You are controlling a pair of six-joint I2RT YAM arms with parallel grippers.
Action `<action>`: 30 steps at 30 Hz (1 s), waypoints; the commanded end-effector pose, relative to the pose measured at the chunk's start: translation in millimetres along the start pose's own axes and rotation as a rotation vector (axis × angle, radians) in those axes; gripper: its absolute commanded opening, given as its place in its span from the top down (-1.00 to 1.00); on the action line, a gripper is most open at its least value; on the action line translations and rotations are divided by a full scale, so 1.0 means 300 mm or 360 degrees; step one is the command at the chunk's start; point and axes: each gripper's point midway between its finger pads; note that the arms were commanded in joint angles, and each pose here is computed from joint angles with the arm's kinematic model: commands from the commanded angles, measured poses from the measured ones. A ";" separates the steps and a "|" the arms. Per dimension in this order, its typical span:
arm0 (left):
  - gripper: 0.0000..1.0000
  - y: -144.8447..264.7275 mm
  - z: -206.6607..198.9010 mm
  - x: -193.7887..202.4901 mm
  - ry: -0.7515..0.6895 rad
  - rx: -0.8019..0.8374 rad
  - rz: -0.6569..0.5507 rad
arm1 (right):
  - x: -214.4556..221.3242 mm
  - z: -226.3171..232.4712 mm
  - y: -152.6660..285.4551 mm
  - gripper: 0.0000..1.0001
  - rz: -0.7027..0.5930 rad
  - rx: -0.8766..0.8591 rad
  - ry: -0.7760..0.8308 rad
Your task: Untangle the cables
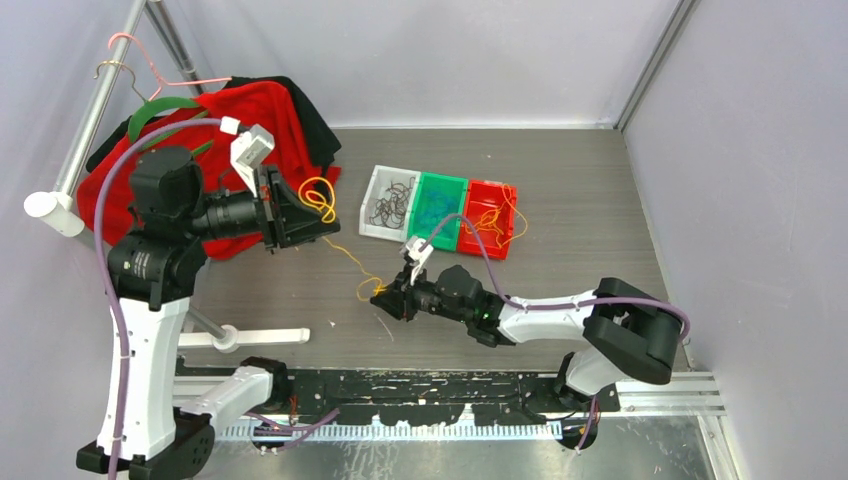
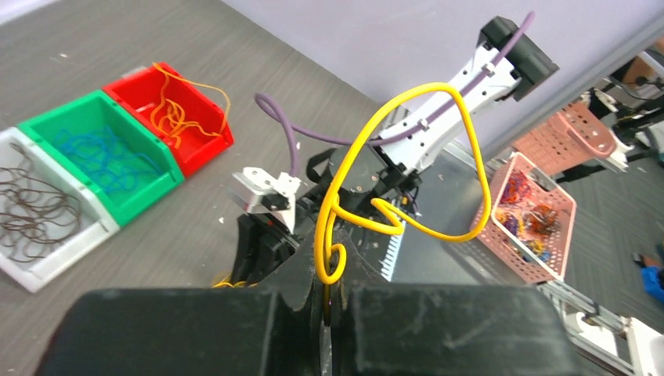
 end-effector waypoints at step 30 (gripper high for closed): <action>1.00 0.152 0.178 -0.472 -0.0614 -0.0843 -0.0432 | 0.065 -0.170 0.235 -0.06 -0.0002 0.0417 -0.0014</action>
Point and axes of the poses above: each gripper's point midway between its finger pads, its own y axis back along the fingers, its own z axis along the line the jaws close on, x = y × z, and after that the axes turned 15 degrees about -y, right-handed
